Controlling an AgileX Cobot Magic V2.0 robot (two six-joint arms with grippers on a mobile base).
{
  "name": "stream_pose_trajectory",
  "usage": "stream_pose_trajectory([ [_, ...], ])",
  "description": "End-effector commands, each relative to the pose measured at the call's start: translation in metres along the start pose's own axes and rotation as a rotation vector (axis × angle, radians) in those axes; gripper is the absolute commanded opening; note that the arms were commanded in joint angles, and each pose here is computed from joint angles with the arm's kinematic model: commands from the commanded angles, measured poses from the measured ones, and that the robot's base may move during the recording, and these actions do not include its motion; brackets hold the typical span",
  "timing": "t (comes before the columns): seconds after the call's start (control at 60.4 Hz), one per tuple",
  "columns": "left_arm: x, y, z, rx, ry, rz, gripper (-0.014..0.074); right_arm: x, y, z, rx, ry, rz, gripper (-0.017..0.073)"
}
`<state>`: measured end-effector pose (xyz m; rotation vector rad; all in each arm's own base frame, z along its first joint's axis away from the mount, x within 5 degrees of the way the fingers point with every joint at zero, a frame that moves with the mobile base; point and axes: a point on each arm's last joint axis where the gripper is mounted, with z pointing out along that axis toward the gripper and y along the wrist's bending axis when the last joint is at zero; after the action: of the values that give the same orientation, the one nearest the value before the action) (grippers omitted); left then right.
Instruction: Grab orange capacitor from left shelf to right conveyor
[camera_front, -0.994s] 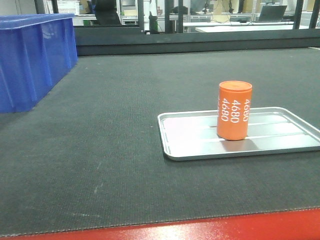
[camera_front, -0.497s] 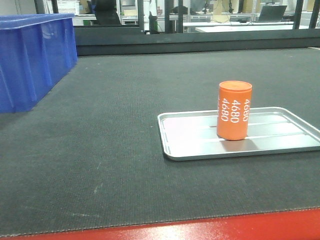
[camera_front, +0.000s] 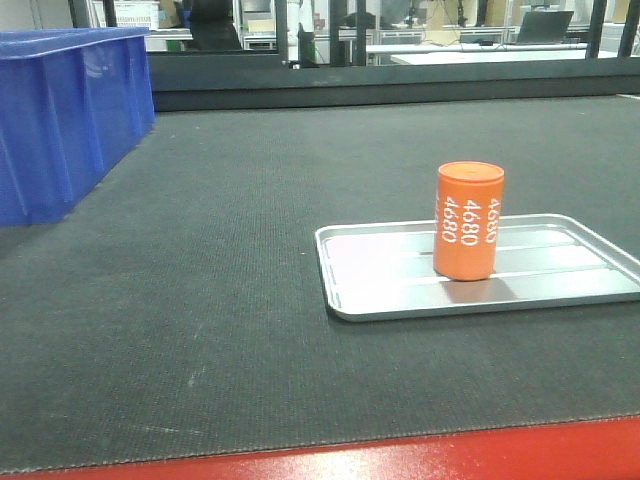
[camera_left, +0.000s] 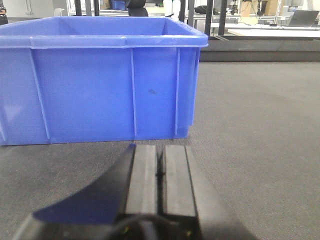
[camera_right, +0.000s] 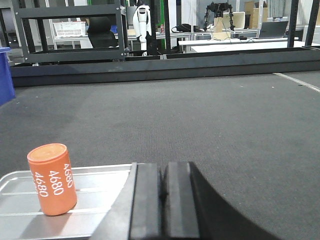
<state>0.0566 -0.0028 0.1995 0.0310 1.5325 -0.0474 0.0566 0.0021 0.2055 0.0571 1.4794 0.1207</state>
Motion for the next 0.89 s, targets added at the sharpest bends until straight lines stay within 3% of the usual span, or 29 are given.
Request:
stream_pose_trajectory([
  [0.0, -0.0008, 0.0000, -0.0001, 0.002, -0.072, -0.003, -0.0126, -0.0168, 0.0026, -0.0031, -0.022, -0.135, -0.022, 0.0056],
  [0.878, -0.0008, 0.0000, -0.0001, 0.002, -0.072, -0.003, -0.0126, -0.0168, 0.0026, -0.0031, -0.022, -0.135, -0.021, 0.0056],
])
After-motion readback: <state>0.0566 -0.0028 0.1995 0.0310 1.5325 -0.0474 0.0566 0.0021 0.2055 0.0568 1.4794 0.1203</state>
